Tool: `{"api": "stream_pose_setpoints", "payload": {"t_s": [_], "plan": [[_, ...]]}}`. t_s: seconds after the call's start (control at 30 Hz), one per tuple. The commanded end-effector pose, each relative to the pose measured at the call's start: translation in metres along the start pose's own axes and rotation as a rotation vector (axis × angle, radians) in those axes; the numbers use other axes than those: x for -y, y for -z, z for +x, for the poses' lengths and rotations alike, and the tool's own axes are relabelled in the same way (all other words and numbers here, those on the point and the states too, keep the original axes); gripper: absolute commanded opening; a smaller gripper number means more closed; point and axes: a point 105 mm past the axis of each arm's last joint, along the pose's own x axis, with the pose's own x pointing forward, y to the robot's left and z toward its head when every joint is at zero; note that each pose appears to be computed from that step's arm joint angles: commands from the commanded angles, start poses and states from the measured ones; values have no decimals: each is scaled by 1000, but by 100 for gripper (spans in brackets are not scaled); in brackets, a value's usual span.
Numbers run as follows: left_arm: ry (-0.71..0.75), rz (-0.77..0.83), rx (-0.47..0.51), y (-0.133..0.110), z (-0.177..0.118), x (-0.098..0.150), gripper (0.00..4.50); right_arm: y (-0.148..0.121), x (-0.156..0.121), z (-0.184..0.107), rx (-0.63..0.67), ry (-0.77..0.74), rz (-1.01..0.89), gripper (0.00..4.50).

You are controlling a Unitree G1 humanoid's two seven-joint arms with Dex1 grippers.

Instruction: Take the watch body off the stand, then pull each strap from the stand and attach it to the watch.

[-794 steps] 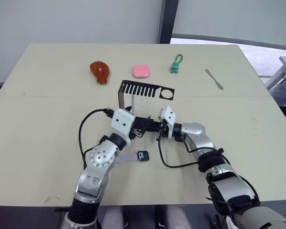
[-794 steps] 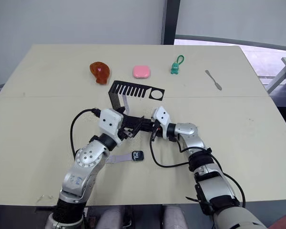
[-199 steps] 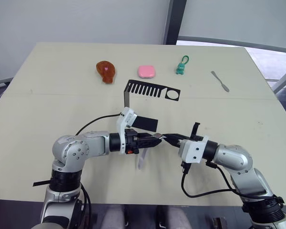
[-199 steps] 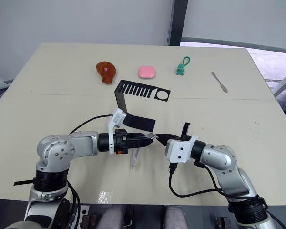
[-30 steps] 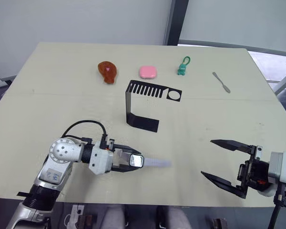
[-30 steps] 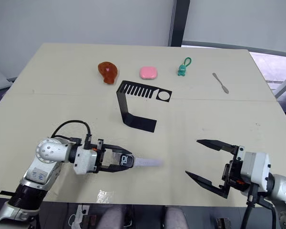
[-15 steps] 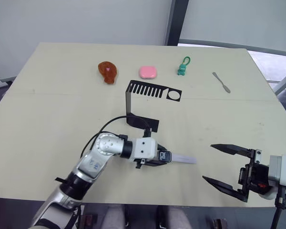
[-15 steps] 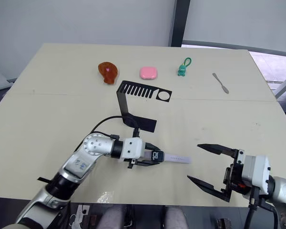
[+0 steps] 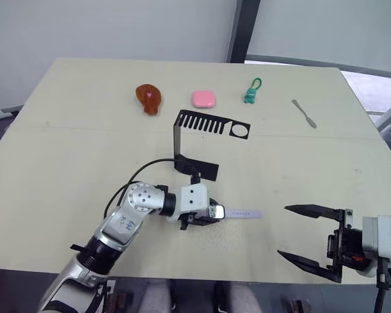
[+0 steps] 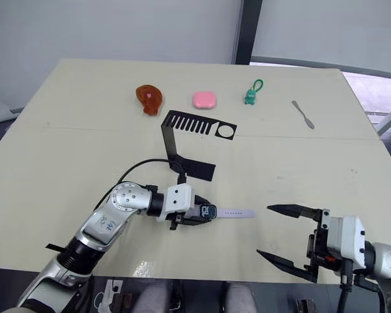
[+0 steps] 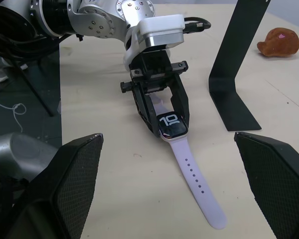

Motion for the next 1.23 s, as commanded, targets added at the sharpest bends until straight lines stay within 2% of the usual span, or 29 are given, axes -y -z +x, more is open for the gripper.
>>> {"api": "stream_pose_setpoints", "payload": {"t_s": [0.03, 0.23, 0.4, 0.43, 0.47, 0.53, 0.6, 0.7, 0.77, 0.87, 0.97, 1.07, 1.13, 1.23], "plan": [[-3, 31, 38, -8, 6, 2, 159, -1, 4, 0, -7, -11, -11, 448], [-26, -9, 25, 2, 6, 0, 159, 3, 7, 1, -11, -16, -9, 448], [-72, 19, 78, -4, -3, -4, 405, 10, 10, -2, -19, -8, -4, 450], [-77, 30, 96, -5, -8, -3, 443, 11, 10, -3, -21, -4, -4, 450], [-88, 47, 117, -8, -14, -4, 443, 12, 11, -4, -24, 0, -4, 450], [-122, 80, 225, -16, -43, -2, 443, 18, 16, -13, -44, 20, -5, 450], [-155, 67, 262, -9, -73, 2, 443, 23, 22, -23, -73, 37, -15, 450], [-181, 51, 122, 23, -117, 17, 443, 30, 35, -39, -121, 74, -44, 450], [-217, -51, 4, 42, -144, 24, 443, 34, 44, -51, -156, 95, -62, 450], [-357, -126, -101, 51, -183, 27, 443, 40, 62, -69, -216, 149, -86, 450], [-473, -125, -157, 52, -205, 27, 443, 39, 77, -80, -232, 199, -111, 450], [-556, -206, -148, 55, -221, 29, 443, 39, 87, -85, -241, 225, -120, 450], [-591, -227, -177, 64, -233, 33, 443, 38, 93, -87, -238, 248, -130, 450], [-628, -184, -226, 68, -241, 35, 443, 40, 97, -80, -214, 262, -128, 450]]}}
